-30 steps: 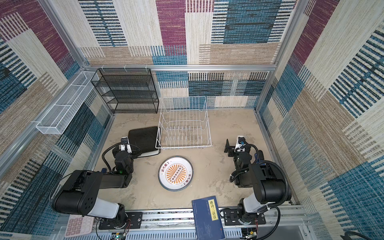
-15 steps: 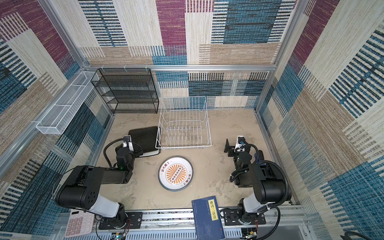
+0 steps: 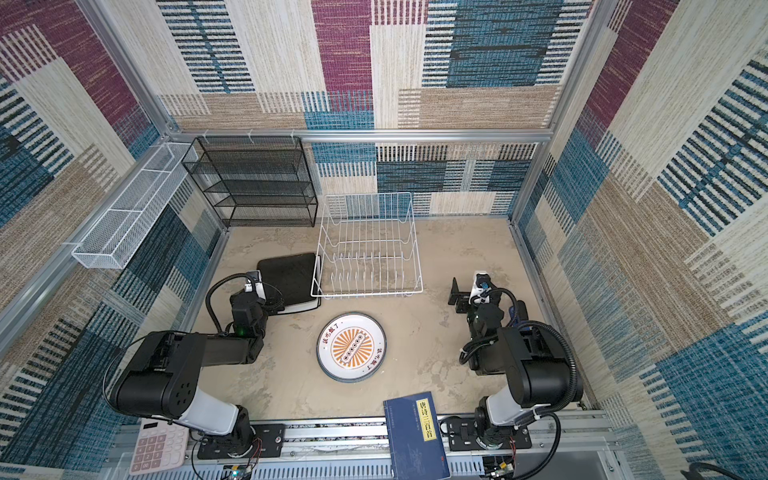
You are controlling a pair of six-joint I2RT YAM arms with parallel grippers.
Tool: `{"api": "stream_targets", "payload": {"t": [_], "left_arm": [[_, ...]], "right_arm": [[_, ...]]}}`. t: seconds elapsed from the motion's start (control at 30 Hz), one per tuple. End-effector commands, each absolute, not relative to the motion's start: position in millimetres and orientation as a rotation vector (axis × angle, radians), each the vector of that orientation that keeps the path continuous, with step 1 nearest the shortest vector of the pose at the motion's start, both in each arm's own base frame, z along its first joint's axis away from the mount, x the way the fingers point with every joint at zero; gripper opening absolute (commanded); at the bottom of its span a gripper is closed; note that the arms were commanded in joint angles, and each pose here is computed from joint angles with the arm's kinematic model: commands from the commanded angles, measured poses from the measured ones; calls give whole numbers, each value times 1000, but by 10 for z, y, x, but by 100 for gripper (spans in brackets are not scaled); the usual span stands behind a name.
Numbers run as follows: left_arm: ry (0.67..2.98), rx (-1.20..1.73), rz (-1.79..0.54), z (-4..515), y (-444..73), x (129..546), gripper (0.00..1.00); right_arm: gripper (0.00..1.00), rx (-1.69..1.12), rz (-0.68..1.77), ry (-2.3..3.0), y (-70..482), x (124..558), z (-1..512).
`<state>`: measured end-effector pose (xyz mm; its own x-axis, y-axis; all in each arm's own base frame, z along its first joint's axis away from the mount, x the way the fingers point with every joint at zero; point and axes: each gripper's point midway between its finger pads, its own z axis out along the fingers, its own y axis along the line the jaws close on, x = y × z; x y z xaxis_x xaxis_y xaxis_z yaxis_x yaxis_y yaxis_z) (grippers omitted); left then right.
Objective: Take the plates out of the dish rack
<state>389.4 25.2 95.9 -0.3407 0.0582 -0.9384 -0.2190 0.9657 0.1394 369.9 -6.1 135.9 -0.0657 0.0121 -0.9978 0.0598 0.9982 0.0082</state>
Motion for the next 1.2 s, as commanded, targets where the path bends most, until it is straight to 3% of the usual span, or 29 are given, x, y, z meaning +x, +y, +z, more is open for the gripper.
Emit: {"api": "stream_targets", "payload": {"t": [0.0, 1.17], "left_arm": [[1880, -130, 262, 1012, 244, 3922, 99], [1901, -134, 238, 985, 262, 3945, 99]], "right_arm": [[99, 57, -30, 1597, -53, 3712, 1457], [99, 57, -30, 1596, -53, 3711, 1459]]}}
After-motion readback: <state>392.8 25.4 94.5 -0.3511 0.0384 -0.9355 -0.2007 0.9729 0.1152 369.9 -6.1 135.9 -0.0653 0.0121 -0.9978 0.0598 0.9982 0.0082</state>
